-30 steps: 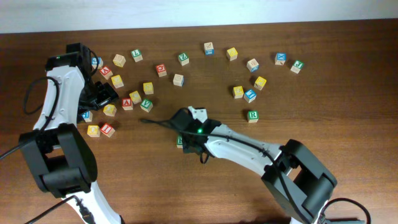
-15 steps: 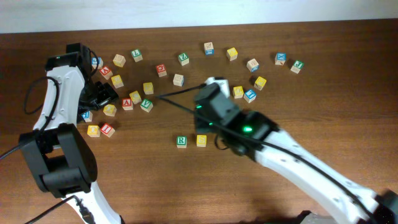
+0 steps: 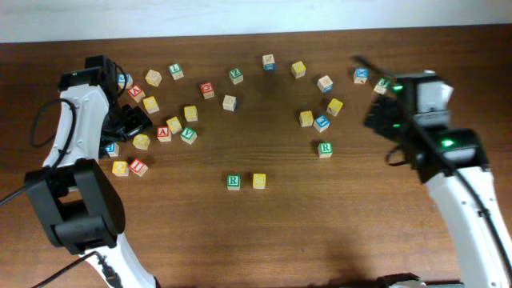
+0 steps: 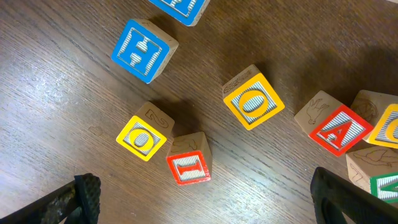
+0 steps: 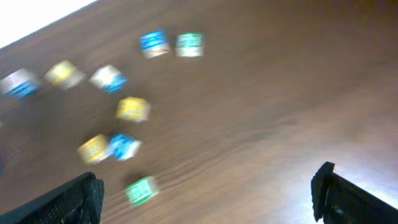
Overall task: Spell out RSS
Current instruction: 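Open the right gripper and retract the right arm rightward, then move the left gripper toward the upper-left blocks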
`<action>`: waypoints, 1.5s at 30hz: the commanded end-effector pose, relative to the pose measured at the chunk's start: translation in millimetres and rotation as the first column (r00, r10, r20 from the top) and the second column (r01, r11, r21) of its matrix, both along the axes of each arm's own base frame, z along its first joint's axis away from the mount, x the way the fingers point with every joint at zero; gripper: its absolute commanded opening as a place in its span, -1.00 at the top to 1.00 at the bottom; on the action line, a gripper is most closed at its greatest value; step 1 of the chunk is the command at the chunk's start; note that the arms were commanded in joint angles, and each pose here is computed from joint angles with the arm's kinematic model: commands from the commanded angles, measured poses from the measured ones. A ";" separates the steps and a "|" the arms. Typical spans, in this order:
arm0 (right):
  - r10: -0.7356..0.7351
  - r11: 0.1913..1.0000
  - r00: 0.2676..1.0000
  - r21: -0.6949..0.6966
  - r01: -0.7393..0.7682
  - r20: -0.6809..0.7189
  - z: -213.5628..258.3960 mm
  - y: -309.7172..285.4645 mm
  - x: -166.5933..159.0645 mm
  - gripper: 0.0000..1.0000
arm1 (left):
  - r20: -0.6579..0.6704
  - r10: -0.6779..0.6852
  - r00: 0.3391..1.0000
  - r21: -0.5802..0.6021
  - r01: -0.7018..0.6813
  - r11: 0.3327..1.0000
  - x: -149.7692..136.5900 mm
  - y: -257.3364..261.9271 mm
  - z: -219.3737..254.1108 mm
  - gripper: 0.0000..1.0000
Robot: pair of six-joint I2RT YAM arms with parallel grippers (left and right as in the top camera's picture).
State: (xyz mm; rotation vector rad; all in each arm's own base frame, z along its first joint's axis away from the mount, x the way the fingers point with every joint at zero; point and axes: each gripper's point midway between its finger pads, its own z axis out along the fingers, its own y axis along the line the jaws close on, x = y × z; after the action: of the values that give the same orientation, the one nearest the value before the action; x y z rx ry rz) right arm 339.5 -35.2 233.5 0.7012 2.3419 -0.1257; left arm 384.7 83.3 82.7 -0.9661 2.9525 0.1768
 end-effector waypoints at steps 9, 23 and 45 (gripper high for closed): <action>-0.356 0.935 0.931 -0.026 0.355 -0.080 -8.6 -115.1 -47.3 -0.97 | -0.019 0.014 1.000 0.009 -0.014 1.000 -2.9 0.7 -5.6 -0.98; -0.435 0.900 0.896 -0.027 0.435 -0.092 -10.0 -139.1 -63.7 -0.97 | 0.024 0.014 1.000 -0.011 -0.014 1.000 7.4 -2.2 -6.0 -0.98; -0.435 0.900 0.896 -0.027 0.435 -0.092 -10.0 -139.1 -63.7 -0.97 | 0.477 -0.491 0.729 0.027 0.546 0.837 64.8 -134.3 169.4 -0.82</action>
State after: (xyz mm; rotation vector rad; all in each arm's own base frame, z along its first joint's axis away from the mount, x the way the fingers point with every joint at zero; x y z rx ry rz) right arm 275.3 -171.0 219.3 1.2305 2.2471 -0.3609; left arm 445.0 -42.2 226.6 -0.2082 2.7125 -0.4252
